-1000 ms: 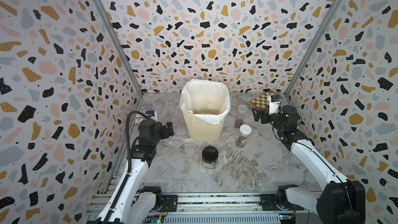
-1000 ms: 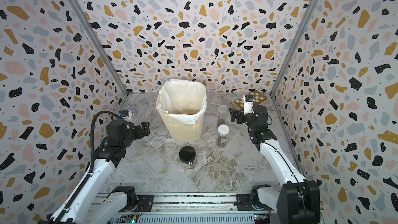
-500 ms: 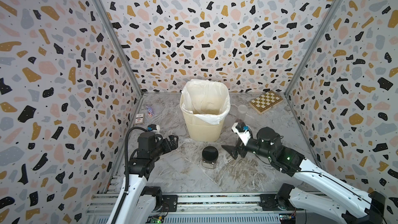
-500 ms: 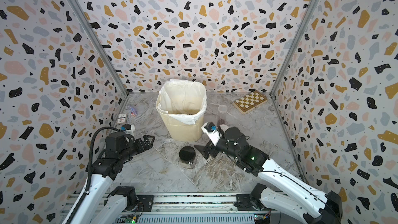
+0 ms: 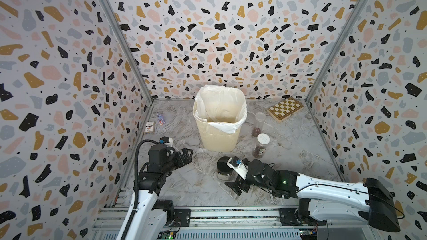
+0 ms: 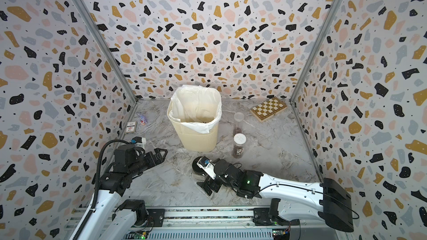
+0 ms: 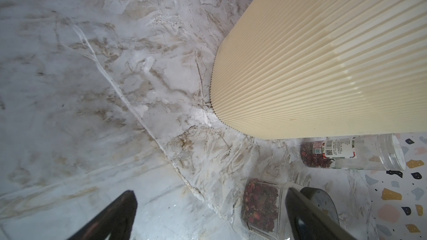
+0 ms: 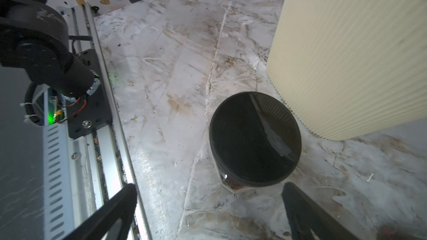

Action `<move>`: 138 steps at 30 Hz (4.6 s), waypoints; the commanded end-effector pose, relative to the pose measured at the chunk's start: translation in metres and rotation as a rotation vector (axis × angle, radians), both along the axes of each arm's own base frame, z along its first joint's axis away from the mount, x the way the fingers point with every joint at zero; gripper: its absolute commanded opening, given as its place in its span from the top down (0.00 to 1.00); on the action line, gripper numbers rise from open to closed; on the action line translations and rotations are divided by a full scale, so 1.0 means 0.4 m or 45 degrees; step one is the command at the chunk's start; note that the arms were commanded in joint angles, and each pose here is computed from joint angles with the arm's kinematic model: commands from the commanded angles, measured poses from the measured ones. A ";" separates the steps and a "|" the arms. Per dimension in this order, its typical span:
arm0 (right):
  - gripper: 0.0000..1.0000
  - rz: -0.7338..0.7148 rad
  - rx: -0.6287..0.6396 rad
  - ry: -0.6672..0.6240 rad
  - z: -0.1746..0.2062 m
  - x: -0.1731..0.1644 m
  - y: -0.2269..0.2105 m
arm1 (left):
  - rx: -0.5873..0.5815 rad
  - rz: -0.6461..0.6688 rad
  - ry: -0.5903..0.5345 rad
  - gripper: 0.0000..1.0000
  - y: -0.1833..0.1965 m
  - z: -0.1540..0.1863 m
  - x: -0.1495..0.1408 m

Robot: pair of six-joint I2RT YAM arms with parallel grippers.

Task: Empty the moldy dried flower tea in the jars
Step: Pick up the jar from the center of the board.

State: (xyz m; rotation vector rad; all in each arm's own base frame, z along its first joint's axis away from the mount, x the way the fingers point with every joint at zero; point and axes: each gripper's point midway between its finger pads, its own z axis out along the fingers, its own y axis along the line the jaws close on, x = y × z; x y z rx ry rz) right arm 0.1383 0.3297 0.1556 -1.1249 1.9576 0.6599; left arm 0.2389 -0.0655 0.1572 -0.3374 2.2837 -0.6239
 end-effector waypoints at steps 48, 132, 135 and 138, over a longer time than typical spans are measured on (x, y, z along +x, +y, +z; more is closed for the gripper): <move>0.21 -0.017 0.116 0.127 0.014 0.158 0.095 | -0.080 -0.133 0.016 0.02 -0.052 0.004 0.001; 0.23 0.388 0.719 0.265 0.355 0.078 -0.127 | -0.373 -1.617 -0.742 0.01 -0.573 0.200 -0.223; 0.23 0.372 0.743 0.269 0.361 0.081 -0.125 | -0.392 -1.574 -0.750 0.01 -0.572 0.198 -0.215; 0.23 0.364 0.748 0.274 0.358 0.080 -0.116 | -0.410 -1.517 -0.772 0.01 -0.572 0.201 -0.202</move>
